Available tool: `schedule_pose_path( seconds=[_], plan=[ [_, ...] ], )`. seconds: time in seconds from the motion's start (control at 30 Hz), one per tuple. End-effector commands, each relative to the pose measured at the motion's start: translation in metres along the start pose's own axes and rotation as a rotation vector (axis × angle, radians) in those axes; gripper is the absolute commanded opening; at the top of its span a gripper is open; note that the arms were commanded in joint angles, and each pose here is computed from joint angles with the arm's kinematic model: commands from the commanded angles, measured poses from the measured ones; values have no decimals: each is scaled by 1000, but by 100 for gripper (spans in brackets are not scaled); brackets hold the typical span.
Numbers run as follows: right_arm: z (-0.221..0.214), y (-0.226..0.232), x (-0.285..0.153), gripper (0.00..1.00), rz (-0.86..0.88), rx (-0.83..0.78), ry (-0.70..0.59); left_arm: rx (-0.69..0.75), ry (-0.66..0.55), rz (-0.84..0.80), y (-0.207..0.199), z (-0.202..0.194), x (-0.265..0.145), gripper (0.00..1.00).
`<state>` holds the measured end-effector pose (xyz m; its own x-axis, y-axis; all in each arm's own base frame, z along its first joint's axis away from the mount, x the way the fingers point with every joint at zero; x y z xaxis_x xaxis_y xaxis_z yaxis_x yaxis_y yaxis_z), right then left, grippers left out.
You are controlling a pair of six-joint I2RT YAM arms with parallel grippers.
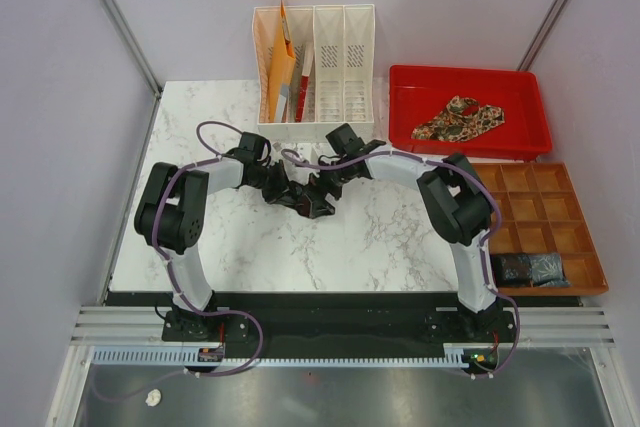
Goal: Roll the ties
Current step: Roll the tie at the center of the board.
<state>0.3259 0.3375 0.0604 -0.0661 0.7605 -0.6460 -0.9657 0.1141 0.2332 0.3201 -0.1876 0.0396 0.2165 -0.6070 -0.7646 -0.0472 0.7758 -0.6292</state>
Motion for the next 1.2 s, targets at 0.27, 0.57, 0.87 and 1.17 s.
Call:
schedule_pose_path(
  seconds=[0.27,0.57,0.87,1.17],
  plan=[
    [14,-4,13,16,-30,-48,-52,-15,39,146,37,-19,11,2],
    [-11,11,-3,0,94,-152,155,19,-64,-46,6,-12,-30,27],
    [-30,21,-12,0,152,-192,314,7,-146,-282,-30,-14,-58,60],
    [-27,19,-5,0,136,-170,327,-30,-114,-343,-42,-12,-31,58]
  ],
)
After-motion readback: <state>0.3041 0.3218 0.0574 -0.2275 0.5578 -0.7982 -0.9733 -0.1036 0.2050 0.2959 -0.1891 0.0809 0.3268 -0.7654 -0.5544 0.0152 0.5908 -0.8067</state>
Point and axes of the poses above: each gripper's point midway between its finger pads, its own x axis out along the fingers, its own y axis along the line the jaws close on, z = x × y, the point moved 3 cm from there along -x, back along the fingers, and after that the axes turned 2 degrees about x, right-handed, at the moved point
